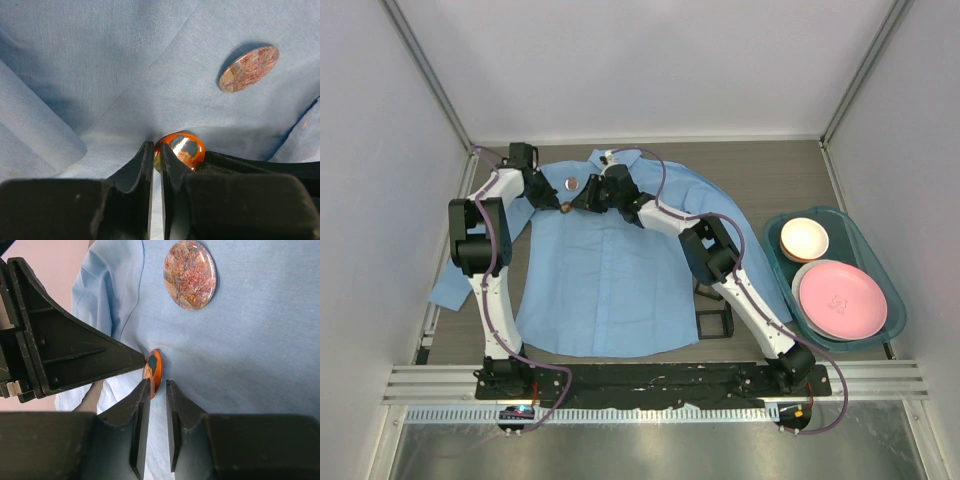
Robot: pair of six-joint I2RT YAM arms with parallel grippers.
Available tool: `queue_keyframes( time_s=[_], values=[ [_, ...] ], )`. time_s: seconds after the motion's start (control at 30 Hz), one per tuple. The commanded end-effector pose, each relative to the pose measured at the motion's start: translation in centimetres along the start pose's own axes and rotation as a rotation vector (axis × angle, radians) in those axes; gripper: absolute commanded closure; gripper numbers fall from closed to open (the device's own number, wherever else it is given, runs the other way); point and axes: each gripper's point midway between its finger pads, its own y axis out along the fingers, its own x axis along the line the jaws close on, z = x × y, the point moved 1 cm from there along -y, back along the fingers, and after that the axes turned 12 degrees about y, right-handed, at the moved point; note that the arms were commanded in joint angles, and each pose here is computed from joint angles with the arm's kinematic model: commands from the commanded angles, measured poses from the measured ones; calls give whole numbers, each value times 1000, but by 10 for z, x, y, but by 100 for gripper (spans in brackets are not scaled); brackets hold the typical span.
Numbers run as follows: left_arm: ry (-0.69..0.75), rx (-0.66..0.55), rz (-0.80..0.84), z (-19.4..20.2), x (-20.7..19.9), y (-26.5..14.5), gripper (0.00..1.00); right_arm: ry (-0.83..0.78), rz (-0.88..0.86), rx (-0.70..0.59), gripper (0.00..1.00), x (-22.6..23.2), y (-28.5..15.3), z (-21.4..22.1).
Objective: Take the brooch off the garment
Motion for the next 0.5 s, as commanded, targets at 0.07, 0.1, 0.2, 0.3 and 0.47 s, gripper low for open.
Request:
queue_keyframes(
  time_s=[0.07,0.1,0.2,0.3,0.47],
  values=[
    [-7,43,-5,11,6,5,87,6,-65,-14,70,16,4,-3],
    [-8,49,-2,12,6,7,87,6,-73,-13,70,18,5,-2],
    [-9,53,2,14,5,5,88,1,-112,8,70,24,7,2],
    [-7,50,5,13,4,3,88,-2,-136,9,69,29,9,5],
    [-9,40,17,9,0,-5,87,-22,-160,1,76,34,11,2]
  ],
)
